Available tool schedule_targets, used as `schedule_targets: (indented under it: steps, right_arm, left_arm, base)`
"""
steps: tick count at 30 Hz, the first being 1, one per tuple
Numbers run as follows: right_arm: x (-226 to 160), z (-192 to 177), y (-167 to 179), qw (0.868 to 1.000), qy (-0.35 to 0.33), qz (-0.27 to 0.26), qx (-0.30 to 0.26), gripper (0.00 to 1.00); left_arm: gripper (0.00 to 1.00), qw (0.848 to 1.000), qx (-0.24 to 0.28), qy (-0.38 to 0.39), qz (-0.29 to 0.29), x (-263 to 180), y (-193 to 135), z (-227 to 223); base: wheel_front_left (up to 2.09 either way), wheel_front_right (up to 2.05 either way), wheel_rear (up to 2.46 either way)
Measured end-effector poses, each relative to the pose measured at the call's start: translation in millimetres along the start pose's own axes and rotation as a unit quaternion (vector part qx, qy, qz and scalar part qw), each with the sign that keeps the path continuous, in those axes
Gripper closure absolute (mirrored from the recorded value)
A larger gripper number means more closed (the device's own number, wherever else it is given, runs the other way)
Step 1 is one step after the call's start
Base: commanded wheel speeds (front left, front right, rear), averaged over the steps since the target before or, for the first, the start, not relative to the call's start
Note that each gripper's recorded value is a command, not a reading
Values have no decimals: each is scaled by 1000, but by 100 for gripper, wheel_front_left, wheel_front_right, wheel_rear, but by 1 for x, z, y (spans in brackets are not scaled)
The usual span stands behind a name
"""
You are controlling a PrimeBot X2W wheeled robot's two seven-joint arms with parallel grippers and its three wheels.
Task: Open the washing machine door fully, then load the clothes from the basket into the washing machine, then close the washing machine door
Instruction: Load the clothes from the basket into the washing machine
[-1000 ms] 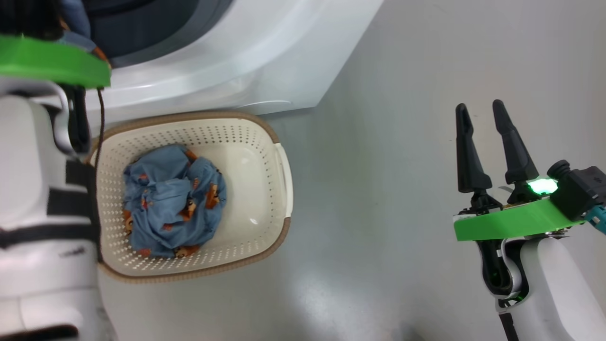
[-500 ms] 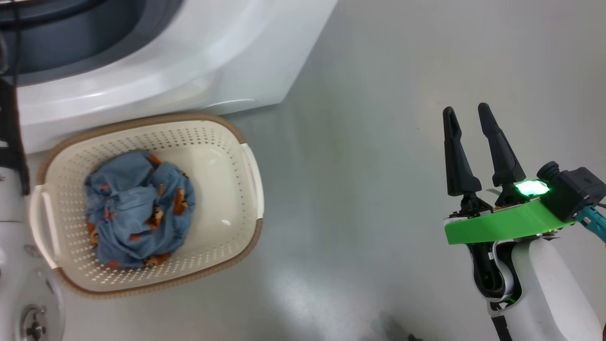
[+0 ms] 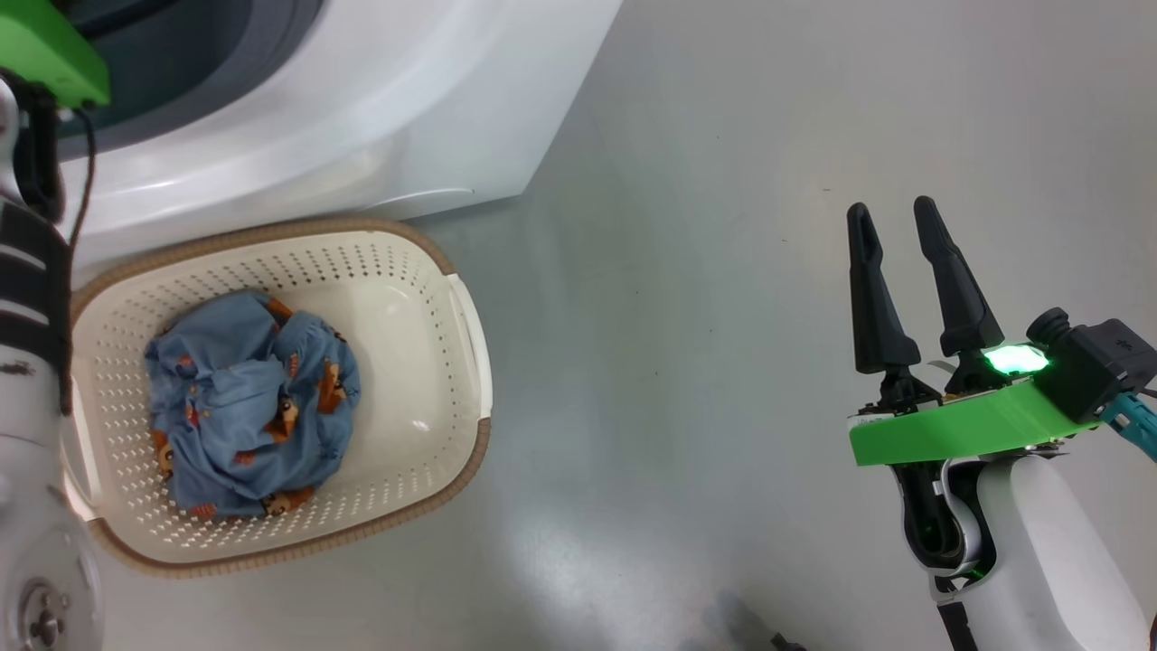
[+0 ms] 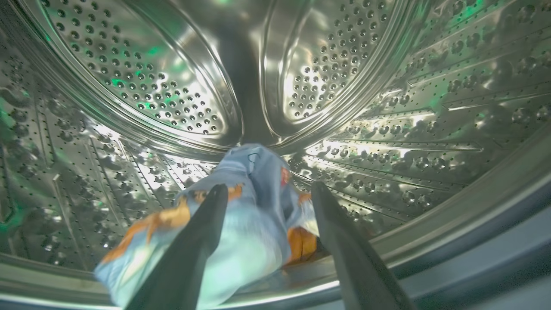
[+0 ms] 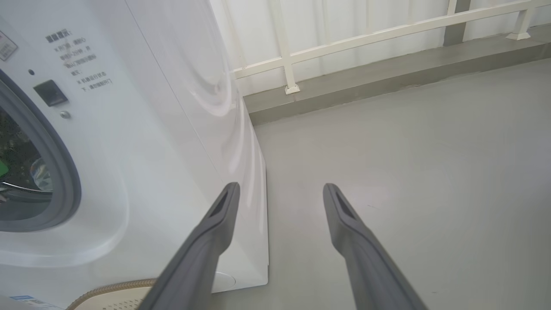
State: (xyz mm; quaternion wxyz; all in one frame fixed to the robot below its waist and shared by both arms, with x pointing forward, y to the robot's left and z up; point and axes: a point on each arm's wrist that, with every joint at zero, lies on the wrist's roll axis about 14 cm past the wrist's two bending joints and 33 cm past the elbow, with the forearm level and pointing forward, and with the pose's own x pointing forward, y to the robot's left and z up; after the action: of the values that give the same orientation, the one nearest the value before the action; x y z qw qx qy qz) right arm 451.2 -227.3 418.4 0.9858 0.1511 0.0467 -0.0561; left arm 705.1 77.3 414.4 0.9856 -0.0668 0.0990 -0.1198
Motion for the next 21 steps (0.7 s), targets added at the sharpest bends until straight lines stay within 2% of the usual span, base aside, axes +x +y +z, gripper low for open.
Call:
schedule_targets:
  steps: [7,21]
  right_arm:
    - [1,4,4,1000,-5,5,4,0]
    - [2,16,14,1000,-22,18,6,0]
  left_arm:
    - [0,1000,12,1,1,-3,2,10]
    - [0,999,-31,-25,7,-36,-4,7]
  base:
    - [0,0,0]
    - [0,0,0]
